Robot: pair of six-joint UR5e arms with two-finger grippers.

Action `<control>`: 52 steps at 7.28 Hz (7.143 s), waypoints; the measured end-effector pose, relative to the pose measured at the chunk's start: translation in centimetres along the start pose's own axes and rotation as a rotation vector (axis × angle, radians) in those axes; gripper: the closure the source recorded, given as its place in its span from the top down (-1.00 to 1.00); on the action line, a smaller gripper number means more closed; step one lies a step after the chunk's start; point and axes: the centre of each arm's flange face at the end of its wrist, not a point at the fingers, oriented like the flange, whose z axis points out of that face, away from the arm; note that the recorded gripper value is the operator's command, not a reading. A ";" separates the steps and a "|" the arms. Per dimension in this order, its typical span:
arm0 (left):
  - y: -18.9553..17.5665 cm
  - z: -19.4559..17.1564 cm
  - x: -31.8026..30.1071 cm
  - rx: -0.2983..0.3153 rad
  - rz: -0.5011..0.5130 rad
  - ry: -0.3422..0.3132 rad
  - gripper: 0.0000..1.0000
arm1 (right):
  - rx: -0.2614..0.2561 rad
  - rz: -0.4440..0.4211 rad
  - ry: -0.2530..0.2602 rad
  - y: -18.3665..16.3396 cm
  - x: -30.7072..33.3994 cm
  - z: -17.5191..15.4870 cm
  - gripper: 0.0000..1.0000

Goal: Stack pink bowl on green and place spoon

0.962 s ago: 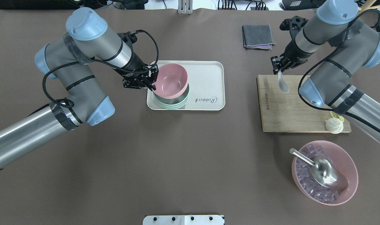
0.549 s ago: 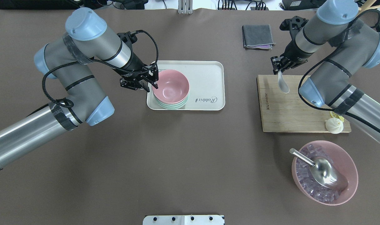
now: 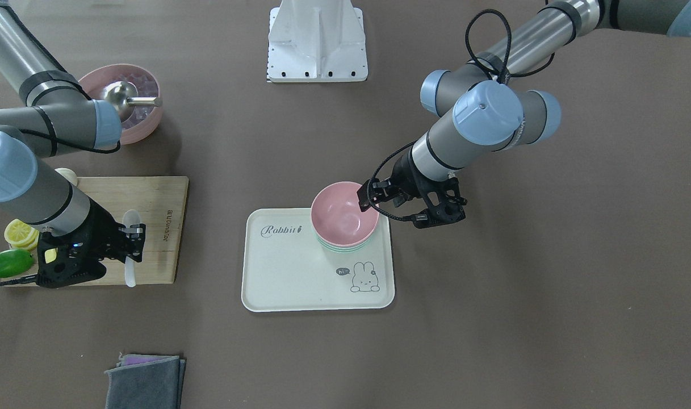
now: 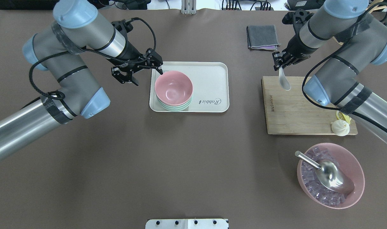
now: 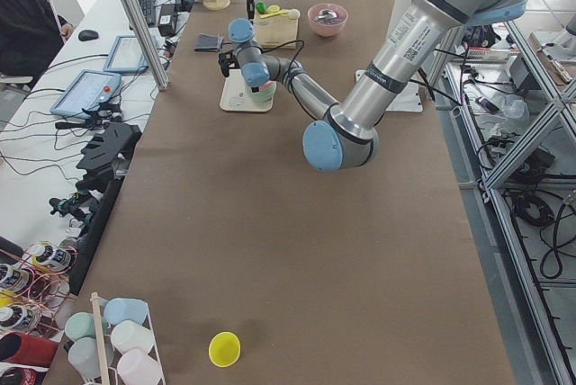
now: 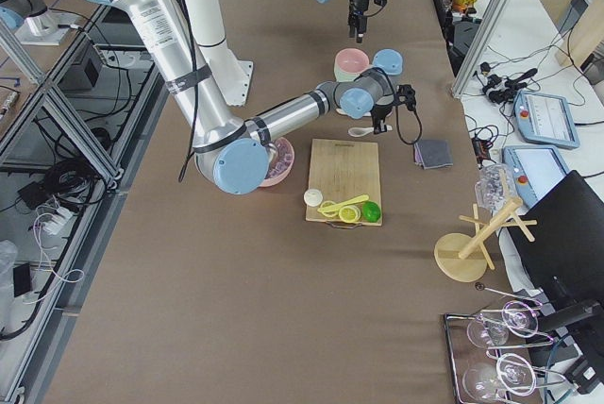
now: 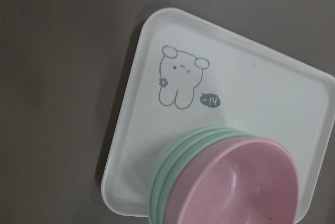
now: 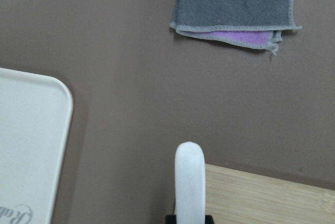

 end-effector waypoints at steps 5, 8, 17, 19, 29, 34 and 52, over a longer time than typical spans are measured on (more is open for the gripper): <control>-7.4 -14.9 -15.5 0.113 0.116 0.005 0.96 | -0.006 0.247 -0.213 1.9 -15.5 -5.9 -1.00; -8.1 -16.0 -22.4 0.127 0.189 -0.043 0.96 | 0.103 0.284 -0.209 2.5 -25.5 0.2 -1.00; -8.2 -15.0 -24.4 0.111 0.204 -0.064 0.96 | 0.199 0.305 -0.245 1.5 -29.7 4.9 0.99; -8.2 -15.2 -24.2 0.131 0.224 -0.059 0.96 | 0.203 0.302 -0.252 1.6 -29.8 4.4 0.98; -8.0 -26.6 -48.6 0.223 0.396 -0.365 0.96 | -0.074 -0.001 0.094 6.9 28.8 -9.9 1.00; -6.7 -26.1 -54.0 0.208 0.378 -0.376 0.96 | -0.093 0.187 0.153 13.6 49.0 -13.3 1.00; -4.2 -26.5 -53.5 0.095 0.240 -0.395 0.97 | -0.148 0.135 0.092 16.1 42.3 -18.2 1.00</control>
